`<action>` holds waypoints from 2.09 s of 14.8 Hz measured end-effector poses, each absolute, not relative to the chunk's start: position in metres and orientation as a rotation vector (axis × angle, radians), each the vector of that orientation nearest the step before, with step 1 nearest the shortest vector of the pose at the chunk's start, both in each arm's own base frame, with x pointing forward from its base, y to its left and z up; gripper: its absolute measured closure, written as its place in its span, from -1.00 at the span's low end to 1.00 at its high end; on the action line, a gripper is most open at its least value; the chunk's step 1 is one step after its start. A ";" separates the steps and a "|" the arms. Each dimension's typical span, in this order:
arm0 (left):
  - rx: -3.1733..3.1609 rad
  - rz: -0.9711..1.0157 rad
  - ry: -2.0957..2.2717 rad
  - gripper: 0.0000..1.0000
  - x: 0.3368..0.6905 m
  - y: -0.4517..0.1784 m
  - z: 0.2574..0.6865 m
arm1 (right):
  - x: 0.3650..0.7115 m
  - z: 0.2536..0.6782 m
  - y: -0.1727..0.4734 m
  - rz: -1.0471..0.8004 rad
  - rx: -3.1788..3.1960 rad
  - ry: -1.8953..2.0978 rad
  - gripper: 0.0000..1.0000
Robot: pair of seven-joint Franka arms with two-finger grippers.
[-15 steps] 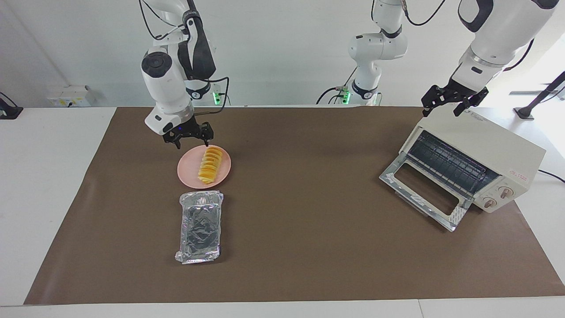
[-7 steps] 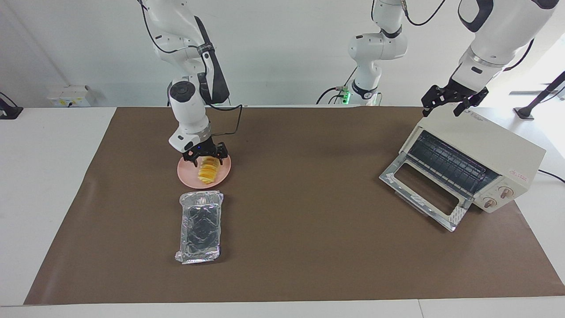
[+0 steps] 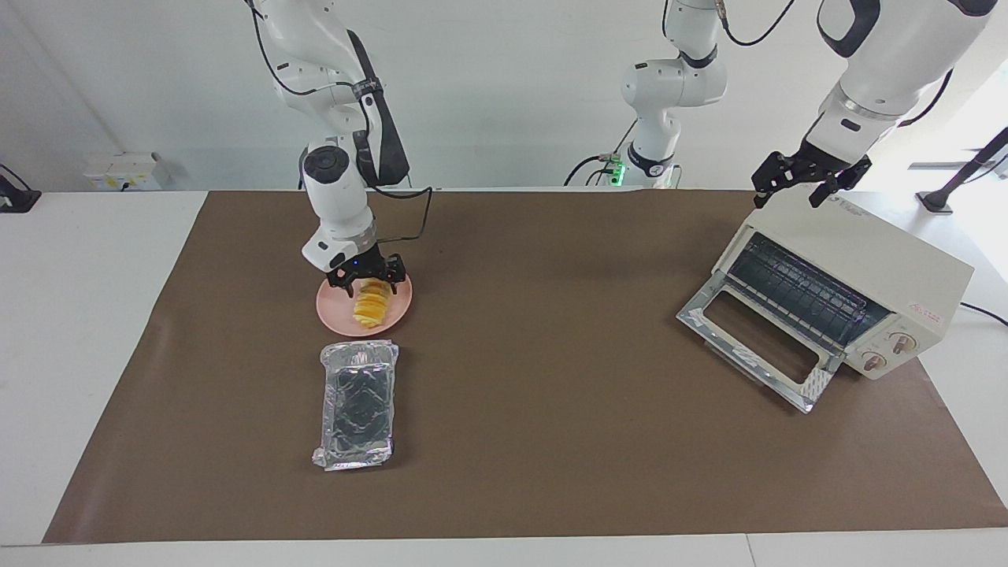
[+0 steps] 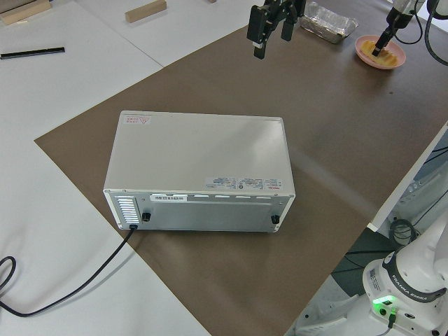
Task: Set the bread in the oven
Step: 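Reach the right gripper down to the orange bread on the pink plate, then close the right gripper on the bread and lift it, then carry the bread with the right gripper and lower it into the foil tray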
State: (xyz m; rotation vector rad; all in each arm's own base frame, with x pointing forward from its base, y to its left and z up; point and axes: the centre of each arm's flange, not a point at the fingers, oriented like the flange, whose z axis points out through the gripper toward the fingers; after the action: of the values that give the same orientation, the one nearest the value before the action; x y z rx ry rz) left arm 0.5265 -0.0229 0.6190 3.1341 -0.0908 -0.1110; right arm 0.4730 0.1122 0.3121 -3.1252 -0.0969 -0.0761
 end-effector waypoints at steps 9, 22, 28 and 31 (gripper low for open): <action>3.134 -0.111 -0.091 -1.00 0.526 -0.023 0.619 | 0.474 0.306 0.112 -0.119 -3.118 -0.095 0.14; 3.134 -0.111 -0.091 -1.00 0.526 -0.023 0.619 | 0.579 0.453 0.120 -0.107 -3.116 -0.180 0.79; 3.134 -0.111 -0.091 -1.00 0.526 -0.023 0.619 | 0.637 0.442 0.106 -0.143 -3.110 -0.247 0.79; 3.134 -0.111 -0.091 -1.00 0.526 -0.023 0.619 | 0.673 0.423 0.110 -0.077 -3.114 -0.245 0.79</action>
State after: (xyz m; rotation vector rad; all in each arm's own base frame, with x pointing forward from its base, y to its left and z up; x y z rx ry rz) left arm 0.5264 -0.0229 0.6190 3.1341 -0.0908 -0.1112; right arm 0.6725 0.1103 0.4226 -3.1139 -0.2451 -0.0775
